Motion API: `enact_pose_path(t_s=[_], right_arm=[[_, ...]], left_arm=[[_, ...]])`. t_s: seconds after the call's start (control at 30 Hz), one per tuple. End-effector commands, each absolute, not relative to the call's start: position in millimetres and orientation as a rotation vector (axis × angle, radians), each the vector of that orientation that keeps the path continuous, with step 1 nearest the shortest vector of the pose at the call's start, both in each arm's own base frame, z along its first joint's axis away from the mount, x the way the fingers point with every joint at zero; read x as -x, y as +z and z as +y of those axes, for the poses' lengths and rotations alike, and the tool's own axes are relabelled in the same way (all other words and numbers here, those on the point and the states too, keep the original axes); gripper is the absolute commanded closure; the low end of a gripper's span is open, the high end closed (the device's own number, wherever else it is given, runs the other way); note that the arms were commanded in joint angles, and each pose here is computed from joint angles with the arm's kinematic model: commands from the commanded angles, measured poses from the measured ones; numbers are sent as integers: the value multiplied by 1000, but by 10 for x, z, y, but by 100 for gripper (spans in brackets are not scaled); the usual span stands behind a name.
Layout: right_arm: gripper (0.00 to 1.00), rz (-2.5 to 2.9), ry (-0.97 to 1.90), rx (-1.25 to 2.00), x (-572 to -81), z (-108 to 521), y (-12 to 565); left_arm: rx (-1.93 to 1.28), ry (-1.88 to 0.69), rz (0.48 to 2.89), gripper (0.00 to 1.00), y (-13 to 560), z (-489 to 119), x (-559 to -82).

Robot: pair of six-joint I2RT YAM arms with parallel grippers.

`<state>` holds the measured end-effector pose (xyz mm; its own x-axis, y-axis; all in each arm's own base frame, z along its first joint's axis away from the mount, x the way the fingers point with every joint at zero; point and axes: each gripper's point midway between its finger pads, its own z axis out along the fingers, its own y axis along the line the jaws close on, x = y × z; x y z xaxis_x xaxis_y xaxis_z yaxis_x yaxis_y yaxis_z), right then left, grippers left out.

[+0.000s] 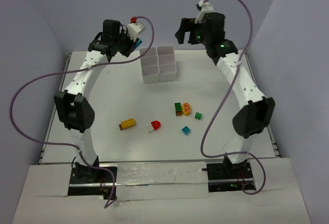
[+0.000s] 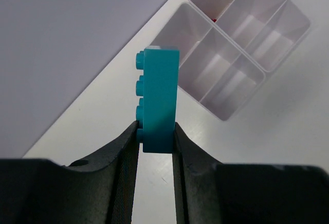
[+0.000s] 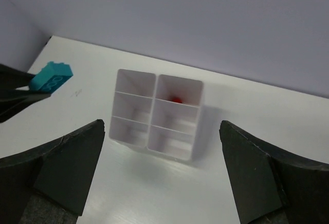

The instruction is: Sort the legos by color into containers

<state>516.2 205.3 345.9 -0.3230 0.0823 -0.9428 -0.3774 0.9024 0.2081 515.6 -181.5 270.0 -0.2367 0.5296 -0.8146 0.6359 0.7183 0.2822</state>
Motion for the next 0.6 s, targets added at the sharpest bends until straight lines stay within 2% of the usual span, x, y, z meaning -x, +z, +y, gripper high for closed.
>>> enact_pose_path(t_s=[0.0,0.27,0.57], right_arm=[[0,1923,492,184,-4795,1532,3377],[0,2000,488,155,-4320,1043,2985],[0,1994,480,114,-4245,982,2933]], left_arm=[[-1157,-37,1817,100,2568,-1856,-5374],[-1292,-10,1667,100,2495,-2000,-5641],[-1351,88,1653,98,2156,-2118,-5886]])
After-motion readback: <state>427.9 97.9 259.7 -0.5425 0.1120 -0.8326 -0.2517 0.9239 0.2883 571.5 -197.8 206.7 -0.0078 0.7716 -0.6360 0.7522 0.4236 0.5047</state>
